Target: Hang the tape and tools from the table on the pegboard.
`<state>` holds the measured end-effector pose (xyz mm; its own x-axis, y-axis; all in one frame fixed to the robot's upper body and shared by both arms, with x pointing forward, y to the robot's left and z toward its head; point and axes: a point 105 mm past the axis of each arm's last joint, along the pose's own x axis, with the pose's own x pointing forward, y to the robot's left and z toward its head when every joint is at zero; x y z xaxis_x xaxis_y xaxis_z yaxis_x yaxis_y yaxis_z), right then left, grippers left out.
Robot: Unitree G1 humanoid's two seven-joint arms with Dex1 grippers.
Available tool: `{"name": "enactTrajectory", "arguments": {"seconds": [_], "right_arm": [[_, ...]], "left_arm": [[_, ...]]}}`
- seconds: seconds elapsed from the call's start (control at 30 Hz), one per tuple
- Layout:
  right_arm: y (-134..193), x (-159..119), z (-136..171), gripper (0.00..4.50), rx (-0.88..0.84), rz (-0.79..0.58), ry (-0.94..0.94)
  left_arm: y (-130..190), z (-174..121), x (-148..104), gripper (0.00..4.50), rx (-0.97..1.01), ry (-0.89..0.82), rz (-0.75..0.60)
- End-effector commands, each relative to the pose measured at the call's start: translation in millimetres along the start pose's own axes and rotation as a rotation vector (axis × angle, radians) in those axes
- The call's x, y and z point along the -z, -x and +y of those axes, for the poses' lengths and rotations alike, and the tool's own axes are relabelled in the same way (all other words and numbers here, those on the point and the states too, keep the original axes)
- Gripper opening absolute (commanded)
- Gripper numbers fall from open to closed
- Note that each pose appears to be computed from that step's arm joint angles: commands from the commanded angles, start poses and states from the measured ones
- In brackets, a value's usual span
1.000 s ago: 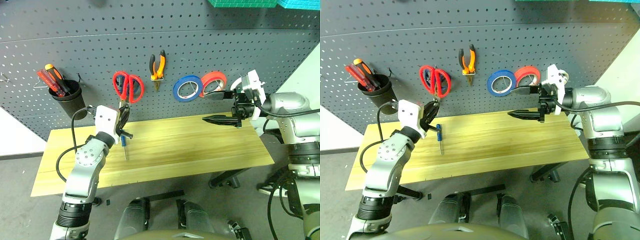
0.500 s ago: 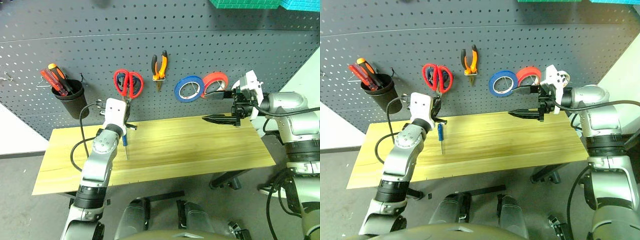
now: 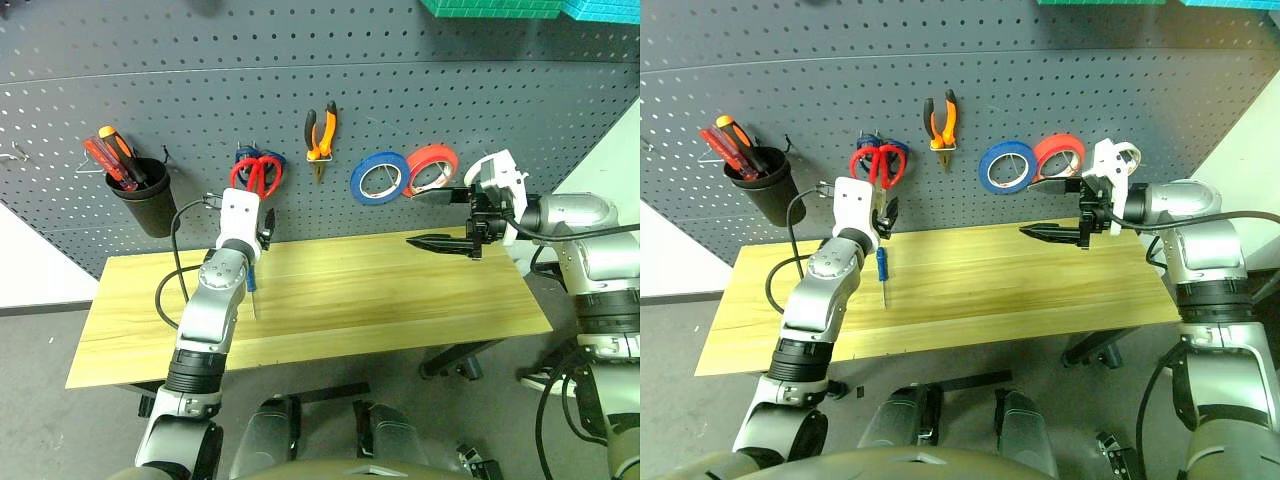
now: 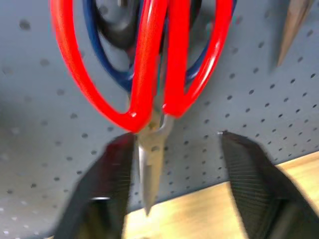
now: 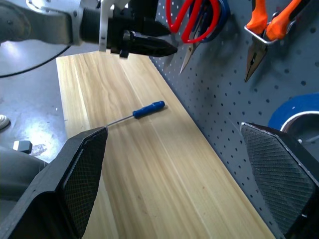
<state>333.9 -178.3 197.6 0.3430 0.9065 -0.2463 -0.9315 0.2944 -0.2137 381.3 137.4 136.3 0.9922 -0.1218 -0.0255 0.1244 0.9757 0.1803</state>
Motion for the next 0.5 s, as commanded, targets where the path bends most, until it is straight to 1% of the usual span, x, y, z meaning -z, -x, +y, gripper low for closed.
{"name": "enactTrajectory", "arguments": {"seconds": [0.03,0.07,0.17,0.23,0.3,0.37,0.5], "right_arm": [[9,-15,-1,4.5,0.022,-0.026,0.061],[10,-14,0,4.5,0.022,-0.025,0.057],[10,-11,2,4.5,0.013,-0.02,0.049],[11,-10,4,4.5,0.006,-0.018,0.044],[10,-10,6,4.5,-0.012,-0.016,0.035],[7,-11,9,4.5,-0.035,-0.009,0.026],[-3,-13,20,4.5,-0.101,-0.01,-0.001]], "left_arm": [[9,1,-25,4.32,0.027,-0.002,-0.112],[12,2,-27,4.45,0.037,-0.004,-0.133],[25,1,-39,4.45,0.09,-0.042,-0.226],[32,4,-41,4.45,0.092,-0.071,-0.254],[40,14,-40,4.45,0.061,-0.058,-0.265],[50,22,-37,4.45,0.057,-0.085,-0.273],[70,48,-21,4.45,-0.01,-0.161,-0.242]]}}
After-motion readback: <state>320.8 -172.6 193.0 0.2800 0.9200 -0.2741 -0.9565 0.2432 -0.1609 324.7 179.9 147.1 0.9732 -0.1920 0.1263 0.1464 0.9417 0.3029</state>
